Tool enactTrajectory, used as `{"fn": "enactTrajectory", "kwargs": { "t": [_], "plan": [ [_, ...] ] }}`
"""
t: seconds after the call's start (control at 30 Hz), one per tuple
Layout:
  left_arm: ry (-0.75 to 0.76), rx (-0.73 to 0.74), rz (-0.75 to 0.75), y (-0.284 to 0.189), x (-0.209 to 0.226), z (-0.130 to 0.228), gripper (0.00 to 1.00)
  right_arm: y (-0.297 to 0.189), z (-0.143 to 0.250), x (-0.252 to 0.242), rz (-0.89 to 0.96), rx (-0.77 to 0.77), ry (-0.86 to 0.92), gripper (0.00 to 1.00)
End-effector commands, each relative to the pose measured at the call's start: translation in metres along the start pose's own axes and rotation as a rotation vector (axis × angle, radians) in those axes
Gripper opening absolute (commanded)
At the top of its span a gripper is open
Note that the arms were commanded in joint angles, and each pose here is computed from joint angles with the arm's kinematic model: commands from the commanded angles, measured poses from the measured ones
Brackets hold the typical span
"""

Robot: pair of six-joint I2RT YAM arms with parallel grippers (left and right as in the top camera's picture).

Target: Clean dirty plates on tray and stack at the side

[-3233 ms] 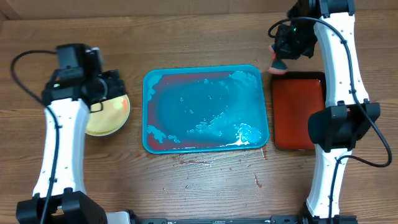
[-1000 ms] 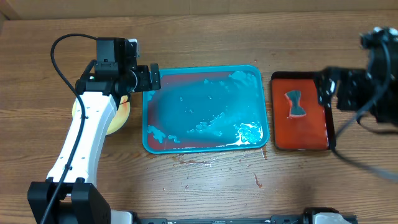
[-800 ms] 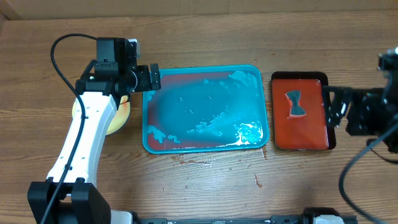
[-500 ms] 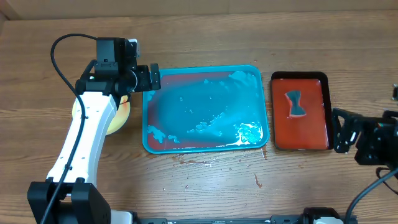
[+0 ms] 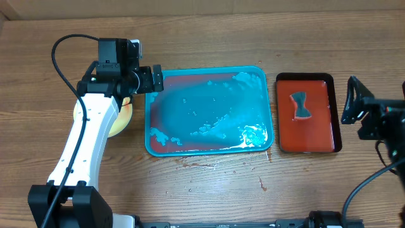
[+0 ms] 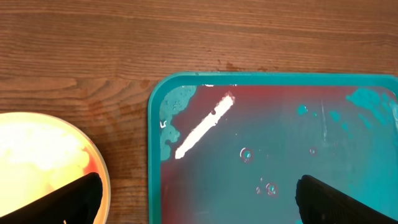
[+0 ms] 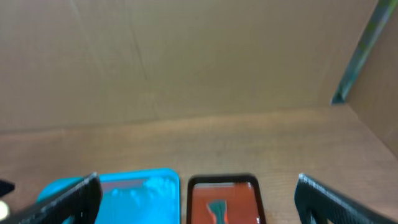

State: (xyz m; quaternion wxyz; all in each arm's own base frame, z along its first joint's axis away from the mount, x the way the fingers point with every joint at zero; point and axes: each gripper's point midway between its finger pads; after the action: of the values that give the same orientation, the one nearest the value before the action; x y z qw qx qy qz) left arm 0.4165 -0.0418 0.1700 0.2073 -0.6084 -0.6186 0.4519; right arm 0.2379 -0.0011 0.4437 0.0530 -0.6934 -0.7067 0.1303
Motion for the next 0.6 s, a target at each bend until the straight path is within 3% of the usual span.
{"fn": "enactTrajectory", "kwargs": {
  "t": [0.0, 0.23, 0.57],
  "plan": [
    [0.017, 0.001, 0.009, 0.001, -0.004, -0.002, 1.0, 0.005, 0.026, 0.004, -0.002, -0.063, -0.005, 1.0],
    [0.017, 0.001, 0.009, 0.001, -0.004, -0.002, 1.0, 0.025, 0.08, 0.021, -0.037, -0.285, -0.021, 1.0],
    [0.017, 0.001, 0.01, 0.001, -0.004, -0.002, 1.0, 0.043, 0.158, 0.035, -0.035, -0.471, -0.032, 1.0]
  ]
}}
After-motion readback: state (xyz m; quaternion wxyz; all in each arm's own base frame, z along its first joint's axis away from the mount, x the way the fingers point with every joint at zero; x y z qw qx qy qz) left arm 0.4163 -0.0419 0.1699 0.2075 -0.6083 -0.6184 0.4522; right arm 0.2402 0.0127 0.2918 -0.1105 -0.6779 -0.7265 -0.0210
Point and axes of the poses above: each gripper's point midway between its finger pads, its own y axis out along the fingers, its own x axis along the line the jaws close on, z = x × y, and after that the axes turned 12 degrees about -y, right-handed
